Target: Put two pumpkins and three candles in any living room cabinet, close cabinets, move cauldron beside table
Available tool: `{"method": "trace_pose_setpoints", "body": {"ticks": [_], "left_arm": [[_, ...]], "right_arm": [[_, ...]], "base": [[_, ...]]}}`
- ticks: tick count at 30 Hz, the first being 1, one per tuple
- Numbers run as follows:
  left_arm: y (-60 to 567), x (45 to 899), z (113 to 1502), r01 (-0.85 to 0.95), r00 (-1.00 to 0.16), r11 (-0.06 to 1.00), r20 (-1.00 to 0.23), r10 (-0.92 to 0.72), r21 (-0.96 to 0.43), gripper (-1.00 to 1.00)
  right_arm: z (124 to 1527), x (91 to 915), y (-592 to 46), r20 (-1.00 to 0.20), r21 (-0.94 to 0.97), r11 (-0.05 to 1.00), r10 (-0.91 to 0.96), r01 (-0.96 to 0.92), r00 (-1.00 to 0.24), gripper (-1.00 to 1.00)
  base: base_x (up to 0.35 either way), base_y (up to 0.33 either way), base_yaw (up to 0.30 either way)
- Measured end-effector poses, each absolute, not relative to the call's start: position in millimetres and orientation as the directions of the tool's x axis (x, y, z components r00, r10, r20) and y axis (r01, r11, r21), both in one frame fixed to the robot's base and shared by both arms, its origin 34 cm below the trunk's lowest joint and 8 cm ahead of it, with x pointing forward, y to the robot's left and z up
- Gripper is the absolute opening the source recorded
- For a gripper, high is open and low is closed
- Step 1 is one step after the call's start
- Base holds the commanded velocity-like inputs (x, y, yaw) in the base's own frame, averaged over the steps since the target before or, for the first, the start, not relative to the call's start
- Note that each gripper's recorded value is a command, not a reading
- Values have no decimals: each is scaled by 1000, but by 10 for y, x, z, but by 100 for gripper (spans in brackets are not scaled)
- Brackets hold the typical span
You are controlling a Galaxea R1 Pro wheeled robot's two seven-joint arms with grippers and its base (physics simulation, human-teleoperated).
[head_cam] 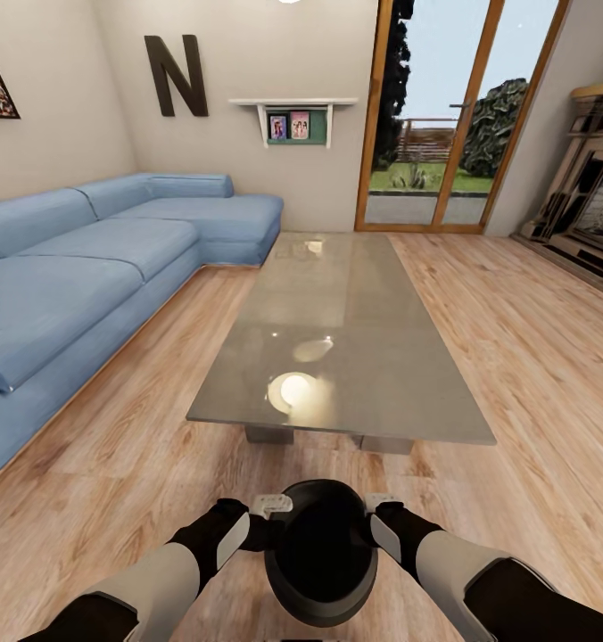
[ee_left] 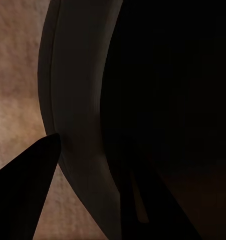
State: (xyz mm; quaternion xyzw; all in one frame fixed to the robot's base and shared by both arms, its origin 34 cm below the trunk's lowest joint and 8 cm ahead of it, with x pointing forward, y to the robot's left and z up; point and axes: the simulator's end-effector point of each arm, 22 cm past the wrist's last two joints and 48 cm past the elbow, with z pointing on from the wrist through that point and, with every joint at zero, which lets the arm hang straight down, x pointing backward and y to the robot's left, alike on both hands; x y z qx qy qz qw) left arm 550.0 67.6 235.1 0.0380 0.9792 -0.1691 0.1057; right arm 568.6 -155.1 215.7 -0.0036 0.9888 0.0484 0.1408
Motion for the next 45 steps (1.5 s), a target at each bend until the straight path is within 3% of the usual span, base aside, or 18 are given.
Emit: {"method": "trace_pose_setpoints", "body": {"ticks": [12,13,15,45], "left_arm": [[676,5502,2352,111,-975,940,-218,40,-323,-100],[675,5503,2352,111,-975,940,-218,40,-322,100],[611,5607,2386,73,-965,931,-259,-24,-359,100],[615,5718,2647,90,-953,931,-303,-23,-353,100]], "right_arm": [[2156,5683,-1551,-278,94,995,6,-21,-960,100],[2157,5685,-1551,-279,95,995,6,-21,-960,100],[2151,5681,-1553,-277,94,995,6,-21,-961,100],[2420,5808,-1563,-321,83,996,1,-28,-947,100]], "base": [[0,0,0],[0,0,0],[0,0,0],[0,0,0]]}}
